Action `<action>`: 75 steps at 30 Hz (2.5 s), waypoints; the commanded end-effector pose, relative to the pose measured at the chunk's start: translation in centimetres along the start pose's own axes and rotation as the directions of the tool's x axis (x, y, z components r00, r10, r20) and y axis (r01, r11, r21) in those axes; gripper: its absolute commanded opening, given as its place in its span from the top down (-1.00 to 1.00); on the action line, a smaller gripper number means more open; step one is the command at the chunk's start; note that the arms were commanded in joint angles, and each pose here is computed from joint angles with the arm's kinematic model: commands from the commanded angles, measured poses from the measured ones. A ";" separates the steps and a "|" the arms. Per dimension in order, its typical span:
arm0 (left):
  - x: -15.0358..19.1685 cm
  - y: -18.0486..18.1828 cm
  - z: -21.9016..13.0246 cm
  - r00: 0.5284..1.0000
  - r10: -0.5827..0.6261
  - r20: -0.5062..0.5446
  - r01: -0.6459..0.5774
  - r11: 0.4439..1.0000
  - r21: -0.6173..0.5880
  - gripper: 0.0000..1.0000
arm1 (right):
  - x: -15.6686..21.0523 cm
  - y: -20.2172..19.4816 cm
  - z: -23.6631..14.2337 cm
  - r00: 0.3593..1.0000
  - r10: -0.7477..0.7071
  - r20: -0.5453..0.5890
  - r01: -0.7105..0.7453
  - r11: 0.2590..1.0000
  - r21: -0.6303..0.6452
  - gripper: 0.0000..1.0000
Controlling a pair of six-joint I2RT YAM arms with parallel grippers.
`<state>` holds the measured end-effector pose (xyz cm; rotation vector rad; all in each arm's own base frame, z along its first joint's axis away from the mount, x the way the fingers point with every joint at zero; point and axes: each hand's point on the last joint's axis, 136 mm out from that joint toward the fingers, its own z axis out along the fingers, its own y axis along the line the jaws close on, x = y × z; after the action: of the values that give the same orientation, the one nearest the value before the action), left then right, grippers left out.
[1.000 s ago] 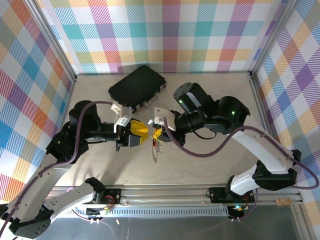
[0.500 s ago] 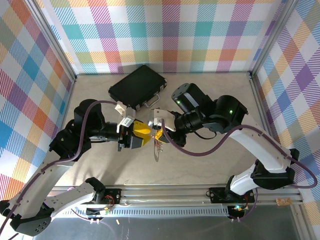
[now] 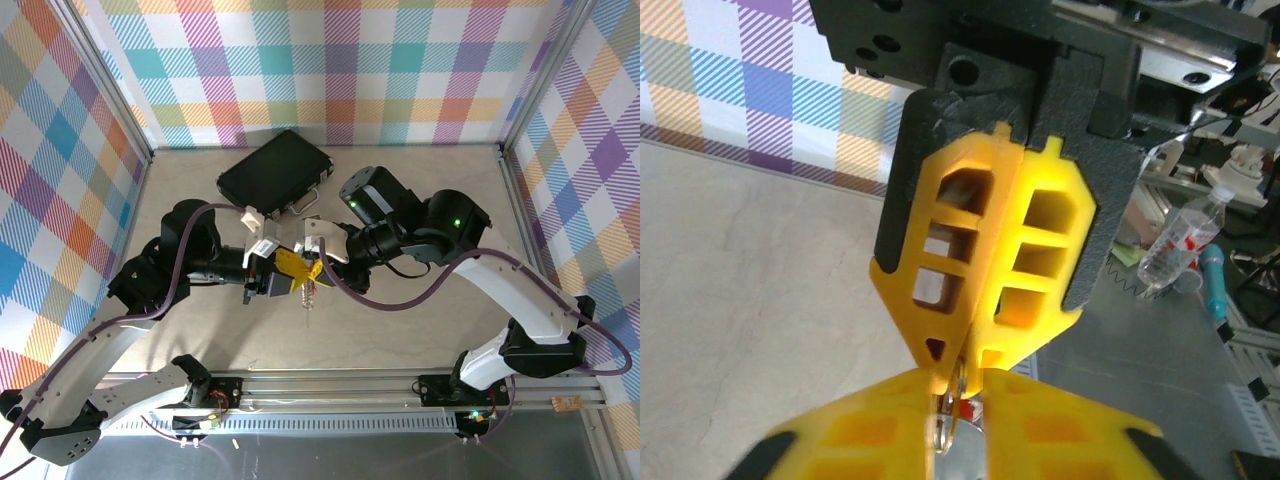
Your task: Put the keys on the keyring
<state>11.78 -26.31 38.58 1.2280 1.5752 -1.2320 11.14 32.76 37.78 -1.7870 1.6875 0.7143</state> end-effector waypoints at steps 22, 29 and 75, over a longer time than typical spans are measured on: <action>-3.1 -1.0 -0.5 0.970 0.100 0.223 -0.100 0.995 -0.012 1.00 | -2.6 1.1 -2.5 0.970 0.050 0.237 -0.056 0.998 0.018 0.48; -4.8 -1.7 -1.1 0.942 0.120 0.313 -0.125 0.992 -0.006 1.00 | -3.7 1.5 -3.6 0.945 0.054 0.324 -0.061 0.998 0.011 0.15; -7.2 -5.1 -3.9 0.885 0.144 0.443 -0.181 0.983 0.043 1.00 | -4.9 1.8 -4.4 0.873 0.080 0.480 -0.088 0.996 -0.005 0.72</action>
<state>9.47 -25.15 46.03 1.0181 1.1545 -1.3592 9.12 33.04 44.86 -1.3746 1.4110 1.0790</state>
